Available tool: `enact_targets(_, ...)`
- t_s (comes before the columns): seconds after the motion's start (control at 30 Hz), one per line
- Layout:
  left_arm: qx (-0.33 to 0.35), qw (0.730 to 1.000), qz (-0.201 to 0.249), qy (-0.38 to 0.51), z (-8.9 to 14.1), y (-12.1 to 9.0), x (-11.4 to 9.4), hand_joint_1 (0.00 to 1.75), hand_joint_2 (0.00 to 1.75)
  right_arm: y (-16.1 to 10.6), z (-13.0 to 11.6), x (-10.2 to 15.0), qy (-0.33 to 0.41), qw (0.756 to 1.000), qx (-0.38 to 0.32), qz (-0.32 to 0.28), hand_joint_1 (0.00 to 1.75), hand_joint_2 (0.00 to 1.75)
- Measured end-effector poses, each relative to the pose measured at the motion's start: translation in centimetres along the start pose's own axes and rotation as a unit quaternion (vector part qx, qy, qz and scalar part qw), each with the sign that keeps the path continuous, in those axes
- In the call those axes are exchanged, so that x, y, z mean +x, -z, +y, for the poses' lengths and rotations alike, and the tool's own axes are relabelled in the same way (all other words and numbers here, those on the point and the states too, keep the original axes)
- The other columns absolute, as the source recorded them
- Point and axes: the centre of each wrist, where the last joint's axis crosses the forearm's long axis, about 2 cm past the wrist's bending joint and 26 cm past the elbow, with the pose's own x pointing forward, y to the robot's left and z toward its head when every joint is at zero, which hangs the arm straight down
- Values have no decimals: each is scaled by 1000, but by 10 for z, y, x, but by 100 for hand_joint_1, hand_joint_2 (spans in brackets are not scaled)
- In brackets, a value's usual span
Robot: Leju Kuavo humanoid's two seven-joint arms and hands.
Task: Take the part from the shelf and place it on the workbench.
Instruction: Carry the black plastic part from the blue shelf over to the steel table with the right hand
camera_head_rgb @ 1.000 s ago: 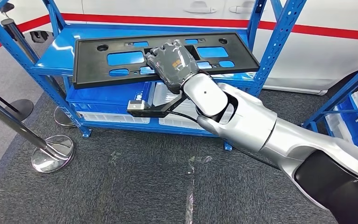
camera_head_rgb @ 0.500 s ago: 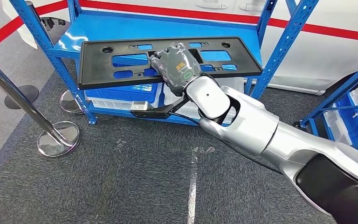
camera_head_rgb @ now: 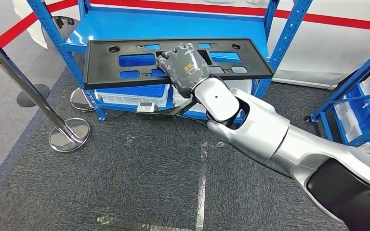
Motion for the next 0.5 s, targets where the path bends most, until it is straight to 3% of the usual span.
enact_targets(0.5,4,1000,-5,-4,0,0,2,0,175,-3,6,0,-2,1000,6,3,175,175)
